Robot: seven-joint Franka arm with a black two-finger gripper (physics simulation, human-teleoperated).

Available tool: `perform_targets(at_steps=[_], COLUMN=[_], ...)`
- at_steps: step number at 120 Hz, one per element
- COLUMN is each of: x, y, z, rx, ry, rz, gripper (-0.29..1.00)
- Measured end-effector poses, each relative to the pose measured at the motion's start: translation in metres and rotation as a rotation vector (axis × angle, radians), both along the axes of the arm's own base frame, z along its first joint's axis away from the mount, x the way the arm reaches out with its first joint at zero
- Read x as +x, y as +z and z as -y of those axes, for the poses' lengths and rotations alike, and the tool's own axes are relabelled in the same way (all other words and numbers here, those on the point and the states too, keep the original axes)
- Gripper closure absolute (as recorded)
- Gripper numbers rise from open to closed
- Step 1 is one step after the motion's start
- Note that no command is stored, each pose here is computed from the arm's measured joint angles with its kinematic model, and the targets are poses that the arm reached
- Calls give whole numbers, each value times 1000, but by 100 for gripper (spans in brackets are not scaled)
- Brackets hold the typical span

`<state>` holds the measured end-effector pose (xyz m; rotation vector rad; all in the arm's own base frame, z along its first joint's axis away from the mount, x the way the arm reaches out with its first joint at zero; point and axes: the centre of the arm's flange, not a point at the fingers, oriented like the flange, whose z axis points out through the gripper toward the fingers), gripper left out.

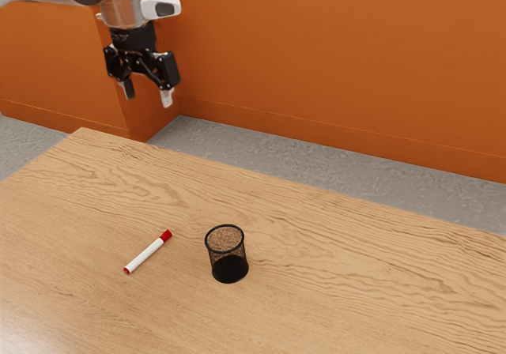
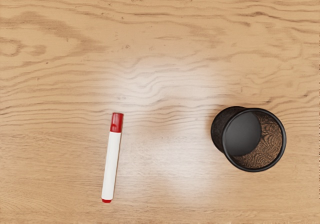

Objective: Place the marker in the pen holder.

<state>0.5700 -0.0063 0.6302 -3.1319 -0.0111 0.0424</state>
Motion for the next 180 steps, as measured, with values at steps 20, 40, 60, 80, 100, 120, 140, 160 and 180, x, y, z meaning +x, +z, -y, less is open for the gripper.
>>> perform_targets(at_steps=[20, 40, 60, 80, 100, 120, 140, 160, 180], x=[-3, -1, -16, -14, -29, -40, -45, -40, -39], y=[14, -34, -135, -200, -269, -320, -338, -346, -364], z=[17, -8, -106, -120, -114, -89, -79, -61, -62], rx=[22, 68, 48, 49, 40, 36, 27, 21, 17], ry=[-33, -12, 106, 83, 64, -20, -89, -164, -190], rz=[22, -49, -154, -170, -204, -135, -52, 9, 11], gripper=[0, 0, 0, 0, 0, 0, 0, 0, 0])
